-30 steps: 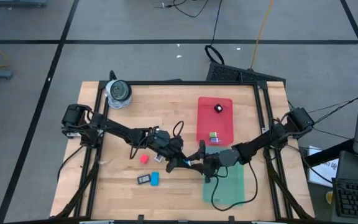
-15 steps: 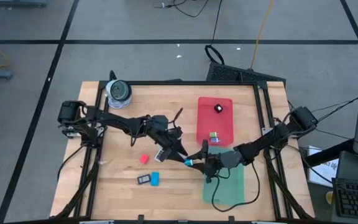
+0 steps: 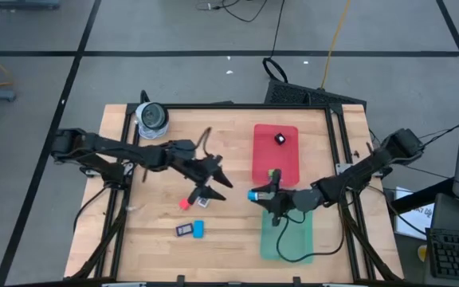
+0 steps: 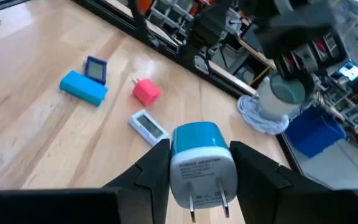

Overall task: Pick & Place Office items
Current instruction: Put the blue charger adapter into the red bin

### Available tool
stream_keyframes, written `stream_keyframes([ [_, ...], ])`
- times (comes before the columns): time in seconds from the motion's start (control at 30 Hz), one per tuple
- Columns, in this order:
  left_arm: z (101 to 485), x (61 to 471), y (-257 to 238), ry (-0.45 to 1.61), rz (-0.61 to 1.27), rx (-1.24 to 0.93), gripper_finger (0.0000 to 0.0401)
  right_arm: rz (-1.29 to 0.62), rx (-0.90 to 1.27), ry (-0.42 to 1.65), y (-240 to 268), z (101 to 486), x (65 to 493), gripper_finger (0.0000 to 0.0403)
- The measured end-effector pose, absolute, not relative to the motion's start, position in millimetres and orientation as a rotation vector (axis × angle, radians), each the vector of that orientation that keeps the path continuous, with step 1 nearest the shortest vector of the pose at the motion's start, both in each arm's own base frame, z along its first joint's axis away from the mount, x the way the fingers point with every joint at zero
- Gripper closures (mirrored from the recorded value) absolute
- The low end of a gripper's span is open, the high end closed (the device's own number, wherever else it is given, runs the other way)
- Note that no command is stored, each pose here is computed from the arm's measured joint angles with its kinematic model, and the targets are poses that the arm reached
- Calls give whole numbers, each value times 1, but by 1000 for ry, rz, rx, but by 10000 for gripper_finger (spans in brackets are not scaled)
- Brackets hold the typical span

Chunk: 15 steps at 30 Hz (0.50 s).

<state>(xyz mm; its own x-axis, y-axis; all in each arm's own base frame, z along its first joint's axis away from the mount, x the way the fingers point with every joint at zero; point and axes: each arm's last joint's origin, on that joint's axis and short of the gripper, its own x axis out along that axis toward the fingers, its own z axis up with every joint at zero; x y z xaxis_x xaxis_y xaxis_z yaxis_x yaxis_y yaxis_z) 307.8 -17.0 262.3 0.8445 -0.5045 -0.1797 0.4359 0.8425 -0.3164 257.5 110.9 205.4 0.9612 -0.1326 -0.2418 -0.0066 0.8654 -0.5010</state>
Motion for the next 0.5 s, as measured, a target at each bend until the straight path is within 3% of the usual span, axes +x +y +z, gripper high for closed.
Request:
stream_keyframes([
  [0.5,226,200,-5,83,-124,-221,140,-281,-66,161,57,203,190,275],
])
